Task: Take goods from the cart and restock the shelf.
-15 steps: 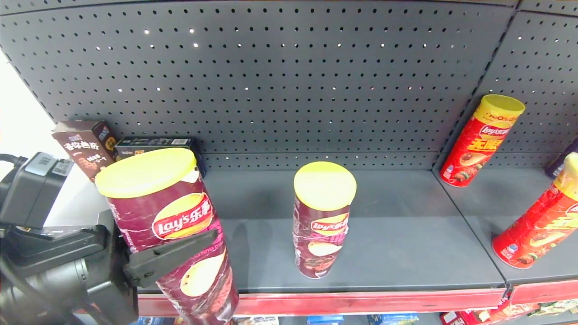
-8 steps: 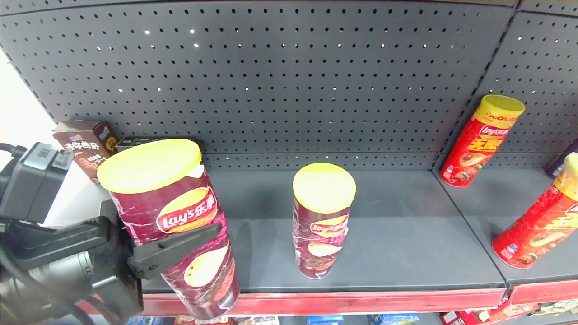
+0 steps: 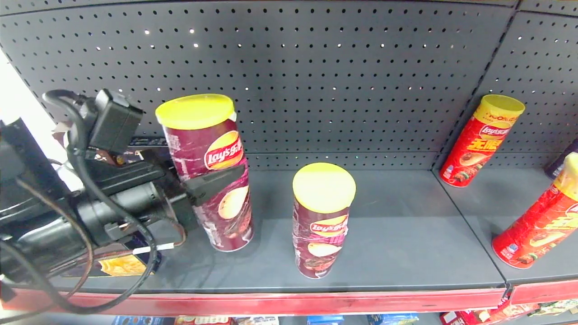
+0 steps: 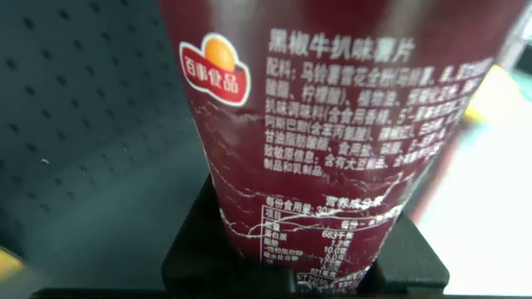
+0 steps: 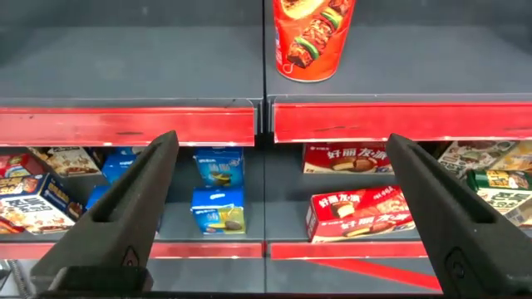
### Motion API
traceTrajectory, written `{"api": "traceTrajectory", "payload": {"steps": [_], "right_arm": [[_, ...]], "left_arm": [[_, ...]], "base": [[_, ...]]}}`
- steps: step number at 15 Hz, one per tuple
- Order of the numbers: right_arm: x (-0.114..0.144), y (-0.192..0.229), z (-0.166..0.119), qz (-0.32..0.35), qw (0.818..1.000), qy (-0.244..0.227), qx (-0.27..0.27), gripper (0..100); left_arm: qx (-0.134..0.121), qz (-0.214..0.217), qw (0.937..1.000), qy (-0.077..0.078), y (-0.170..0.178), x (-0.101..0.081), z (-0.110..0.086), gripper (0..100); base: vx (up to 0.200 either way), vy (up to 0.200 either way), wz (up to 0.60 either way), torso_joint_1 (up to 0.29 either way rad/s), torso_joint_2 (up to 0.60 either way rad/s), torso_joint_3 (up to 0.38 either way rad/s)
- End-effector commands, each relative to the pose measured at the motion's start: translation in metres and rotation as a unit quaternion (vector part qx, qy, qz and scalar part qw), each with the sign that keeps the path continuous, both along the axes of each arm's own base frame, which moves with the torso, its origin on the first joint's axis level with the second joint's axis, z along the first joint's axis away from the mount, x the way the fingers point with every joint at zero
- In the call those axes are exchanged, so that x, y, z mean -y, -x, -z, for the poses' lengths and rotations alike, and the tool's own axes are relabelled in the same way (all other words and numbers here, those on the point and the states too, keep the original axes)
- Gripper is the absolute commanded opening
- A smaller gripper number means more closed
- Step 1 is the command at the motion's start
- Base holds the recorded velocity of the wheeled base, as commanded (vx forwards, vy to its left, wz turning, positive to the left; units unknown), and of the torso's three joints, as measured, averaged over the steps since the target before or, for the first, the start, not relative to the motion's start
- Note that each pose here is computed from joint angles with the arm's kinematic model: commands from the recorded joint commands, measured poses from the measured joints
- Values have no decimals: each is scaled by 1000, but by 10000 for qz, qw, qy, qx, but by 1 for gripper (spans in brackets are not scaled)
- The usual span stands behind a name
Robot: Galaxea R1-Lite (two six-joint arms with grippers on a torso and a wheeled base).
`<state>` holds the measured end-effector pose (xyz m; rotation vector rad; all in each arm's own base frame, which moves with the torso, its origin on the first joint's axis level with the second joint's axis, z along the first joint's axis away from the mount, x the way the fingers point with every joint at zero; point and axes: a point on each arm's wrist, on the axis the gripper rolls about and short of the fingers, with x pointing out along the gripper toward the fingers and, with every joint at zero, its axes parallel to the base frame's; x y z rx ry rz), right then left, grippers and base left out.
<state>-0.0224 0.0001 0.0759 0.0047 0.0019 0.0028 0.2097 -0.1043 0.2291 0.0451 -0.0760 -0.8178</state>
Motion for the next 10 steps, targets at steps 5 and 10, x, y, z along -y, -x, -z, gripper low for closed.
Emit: {"api": "traceTrajectory", "payload": {"steps": [5,10], "right_arm": [[0,0,0,-2,10000,0,-21,100],[0,0,0,-2,10000,0,-21,100]], "left_arm": [[31,150,9995,-263,-82,40,30,0],[141,576,9980,-229,-135,56,39,0]], "base": [[0,0,0,0,0,0],[0,0,0,0,0,0]]}}
